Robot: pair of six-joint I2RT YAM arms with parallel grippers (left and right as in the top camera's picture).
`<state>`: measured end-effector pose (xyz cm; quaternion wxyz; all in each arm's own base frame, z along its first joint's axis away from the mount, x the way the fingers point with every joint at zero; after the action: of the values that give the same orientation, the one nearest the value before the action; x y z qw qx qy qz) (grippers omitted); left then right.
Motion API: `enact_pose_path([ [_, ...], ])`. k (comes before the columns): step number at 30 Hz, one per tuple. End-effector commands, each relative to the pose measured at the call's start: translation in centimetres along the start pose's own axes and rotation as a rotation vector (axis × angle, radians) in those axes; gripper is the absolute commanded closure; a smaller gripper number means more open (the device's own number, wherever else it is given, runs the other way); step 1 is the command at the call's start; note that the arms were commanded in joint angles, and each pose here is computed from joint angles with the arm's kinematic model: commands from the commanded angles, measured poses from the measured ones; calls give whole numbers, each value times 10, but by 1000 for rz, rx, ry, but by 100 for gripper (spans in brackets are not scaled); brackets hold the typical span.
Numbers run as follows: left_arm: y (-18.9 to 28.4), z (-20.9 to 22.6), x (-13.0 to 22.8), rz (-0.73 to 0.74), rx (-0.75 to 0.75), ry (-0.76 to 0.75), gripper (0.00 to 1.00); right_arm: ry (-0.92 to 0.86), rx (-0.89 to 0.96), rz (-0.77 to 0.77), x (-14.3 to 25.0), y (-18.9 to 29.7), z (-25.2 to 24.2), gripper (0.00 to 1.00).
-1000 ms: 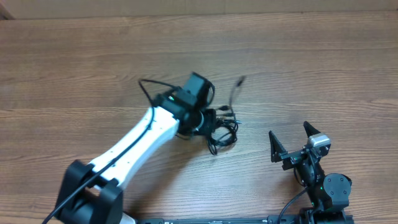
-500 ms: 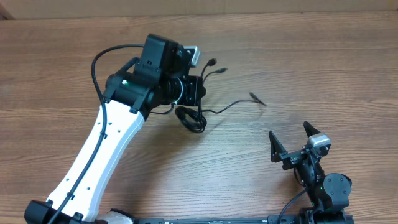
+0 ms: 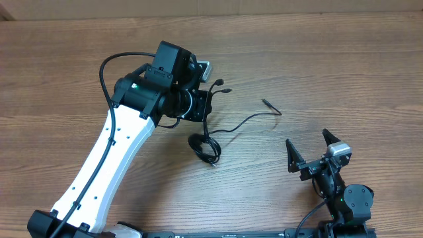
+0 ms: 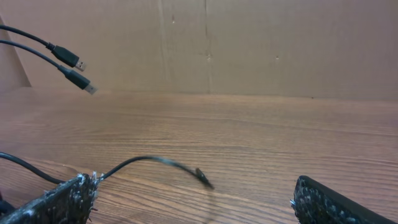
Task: Untangle cables
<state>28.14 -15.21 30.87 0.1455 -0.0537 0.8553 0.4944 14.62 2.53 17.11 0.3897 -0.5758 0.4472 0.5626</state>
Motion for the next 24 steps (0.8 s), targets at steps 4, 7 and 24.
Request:
enact_pose_path([
  [4, 3, -1, 2, 15, -23, -22, 95, -5, 5, 4, 3, -1, 0, 0],
  [7, 2, 0, 5, 33, -30, -15, 96, -5, 5, 4, 3, -1, 0, 0],
  [24, -8, 2, 0, 6, -22, 30, 96, -5, 5, 4, 3, -1, 0, 0],
])
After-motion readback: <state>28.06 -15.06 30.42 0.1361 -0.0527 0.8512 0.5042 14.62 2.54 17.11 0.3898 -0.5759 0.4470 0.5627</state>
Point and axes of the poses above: each gripper's point midway between its finger pads, its own y axis back along the fingers, its own z axis along the line the jaws close on, x = y × z, the point moved 10 cm from there along y, back along the fingers, and after that the axes turned 8 degrees about y, right-handed, at the moved point
